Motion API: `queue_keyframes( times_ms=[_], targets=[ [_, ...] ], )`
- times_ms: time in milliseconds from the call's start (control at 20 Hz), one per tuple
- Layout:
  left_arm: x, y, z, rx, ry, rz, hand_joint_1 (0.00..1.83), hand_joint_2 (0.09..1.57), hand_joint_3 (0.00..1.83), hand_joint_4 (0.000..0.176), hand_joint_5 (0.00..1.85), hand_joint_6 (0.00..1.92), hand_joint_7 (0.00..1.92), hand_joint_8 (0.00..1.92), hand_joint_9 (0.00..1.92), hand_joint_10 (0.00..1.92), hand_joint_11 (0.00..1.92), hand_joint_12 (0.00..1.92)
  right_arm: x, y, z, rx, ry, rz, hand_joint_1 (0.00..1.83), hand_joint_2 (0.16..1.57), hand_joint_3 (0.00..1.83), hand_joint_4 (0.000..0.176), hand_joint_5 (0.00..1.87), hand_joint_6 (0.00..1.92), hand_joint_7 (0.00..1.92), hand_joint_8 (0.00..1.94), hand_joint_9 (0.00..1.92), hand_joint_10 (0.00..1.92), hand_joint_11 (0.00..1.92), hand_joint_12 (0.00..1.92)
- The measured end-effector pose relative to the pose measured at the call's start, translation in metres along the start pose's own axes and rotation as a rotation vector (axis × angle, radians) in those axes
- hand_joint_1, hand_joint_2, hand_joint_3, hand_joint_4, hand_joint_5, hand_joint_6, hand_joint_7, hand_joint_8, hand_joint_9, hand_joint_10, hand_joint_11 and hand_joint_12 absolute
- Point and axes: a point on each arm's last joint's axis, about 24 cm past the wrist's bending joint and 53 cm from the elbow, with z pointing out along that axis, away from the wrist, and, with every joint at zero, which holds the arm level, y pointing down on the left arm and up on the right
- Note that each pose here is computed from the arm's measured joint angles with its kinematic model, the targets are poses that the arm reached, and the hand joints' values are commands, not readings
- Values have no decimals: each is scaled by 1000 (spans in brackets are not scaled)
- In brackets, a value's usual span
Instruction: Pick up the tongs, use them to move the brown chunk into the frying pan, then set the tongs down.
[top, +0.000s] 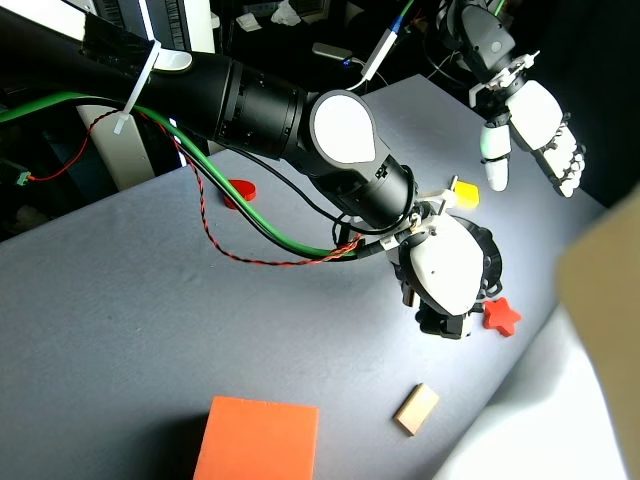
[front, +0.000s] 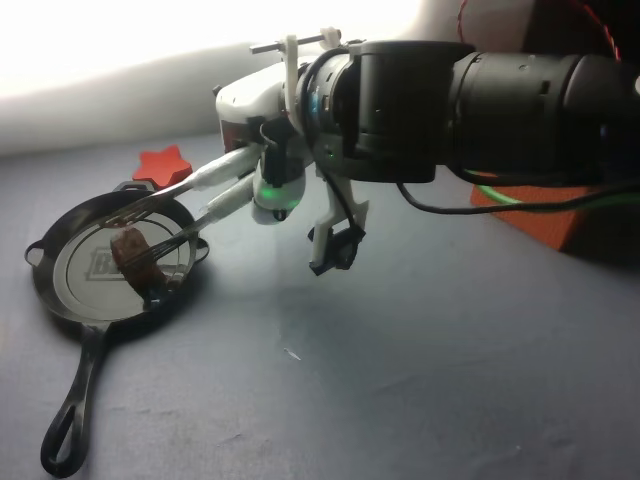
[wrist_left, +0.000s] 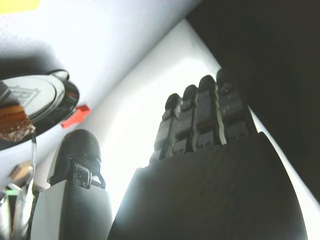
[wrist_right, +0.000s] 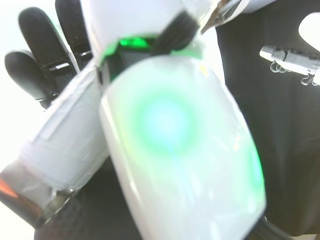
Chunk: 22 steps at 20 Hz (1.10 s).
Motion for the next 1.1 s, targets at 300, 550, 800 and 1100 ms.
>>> queue_keyframes(
  times_ms=[300,550,800,1100],
  targets=[
    [2,-6,-2,12,4,-1,136,1260,0,0,16,6,19,6,8,3,16,8,-22,-3,-37,-36,-19,-39,1134,1164,0,0,878,1129,1179,71,982,526,615,1428],
    [6,-20,-7,41,11,20,151,1265,0,0,0,0,5,2,0,0,0,0,-19,2,-80,-81,-6,-54,1131,1165,2,0,873,1135,1193,49,995,502,616,1417],
    [25,-46,-23,93,61,-11,94,1261,0,0,0,0,11,2,5,1,7,5,12,-14,-108,-115,53,-67,1122,1186,0,0,836,1193,1178,33,931,597,573,1483],
    [37,-67,-34,134,90,-37,85,1269,3,0,0,0,9,1,0,0,1,3,37,-32,-122,-230,112,-91,1117,1190,1,0,827,1206,1158,18,886,639,546,1474]
  ],
)
